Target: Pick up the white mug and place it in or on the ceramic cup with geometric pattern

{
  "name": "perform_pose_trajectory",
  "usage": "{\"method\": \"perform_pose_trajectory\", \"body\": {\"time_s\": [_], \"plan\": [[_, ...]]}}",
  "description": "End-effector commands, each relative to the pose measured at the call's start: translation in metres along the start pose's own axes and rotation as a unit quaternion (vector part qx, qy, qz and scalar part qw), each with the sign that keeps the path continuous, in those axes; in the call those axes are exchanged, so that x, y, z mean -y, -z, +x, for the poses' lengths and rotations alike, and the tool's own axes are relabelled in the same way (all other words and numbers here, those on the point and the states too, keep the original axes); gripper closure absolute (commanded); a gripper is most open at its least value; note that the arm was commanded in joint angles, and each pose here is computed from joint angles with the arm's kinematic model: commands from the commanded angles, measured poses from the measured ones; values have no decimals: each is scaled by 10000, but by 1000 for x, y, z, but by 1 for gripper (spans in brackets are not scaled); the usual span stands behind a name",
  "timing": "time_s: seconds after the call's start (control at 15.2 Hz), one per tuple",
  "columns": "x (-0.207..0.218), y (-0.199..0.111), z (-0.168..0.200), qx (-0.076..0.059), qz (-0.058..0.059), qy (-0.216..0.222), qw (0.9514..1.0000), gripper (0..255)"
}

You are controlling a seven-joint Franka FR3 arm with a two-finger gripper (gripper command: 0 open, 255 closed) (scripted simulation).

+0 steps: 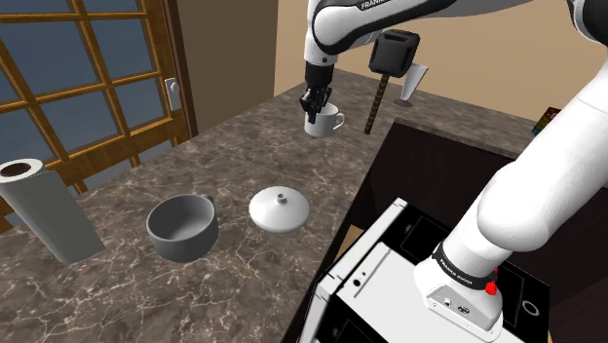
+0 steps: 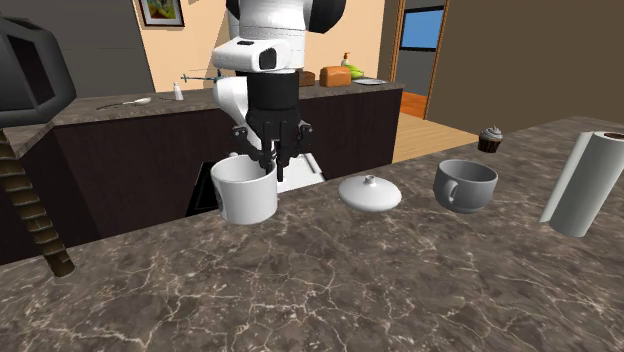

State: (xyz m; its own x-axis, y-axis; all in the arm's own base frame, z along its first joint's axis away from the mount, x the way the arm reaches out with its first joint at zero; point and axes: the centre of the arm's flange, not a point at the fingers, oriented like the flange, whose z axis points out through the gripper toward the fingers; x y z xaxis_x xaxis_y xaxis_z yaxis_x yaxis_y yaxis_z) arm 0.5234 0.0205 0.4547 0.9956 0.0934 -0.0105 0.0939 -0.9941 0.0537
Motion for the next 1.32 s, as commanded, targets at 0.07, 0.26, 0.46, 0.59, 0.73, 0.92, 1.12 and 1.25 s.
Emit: {"method": "perform_pose_trajectory", "body": {"time_s": [0.07, 0.26, 0.46, 0.59, 0.73, 0.92, 1.12, 1.25], "plan": [[-1, 16, 0, 1, 0, 0, 10000, 255], [-2, 32, 0, 1, 0, 0, 10000, 255], [-3, 48, 0, 1, 0, 0, 10000, 255], [-4, 58, -1, 1, 0, 0, 10000, 255], [-4, 66, -1, 1, 0, 0, 10000, 255], [35, 70, -3, 1, 0, 0, 10000, 255], [75, 74, -5, 1, 0, 0, 10000, 255], [101, 77, -6, 1, 0, 0, 10000, 255]]}}
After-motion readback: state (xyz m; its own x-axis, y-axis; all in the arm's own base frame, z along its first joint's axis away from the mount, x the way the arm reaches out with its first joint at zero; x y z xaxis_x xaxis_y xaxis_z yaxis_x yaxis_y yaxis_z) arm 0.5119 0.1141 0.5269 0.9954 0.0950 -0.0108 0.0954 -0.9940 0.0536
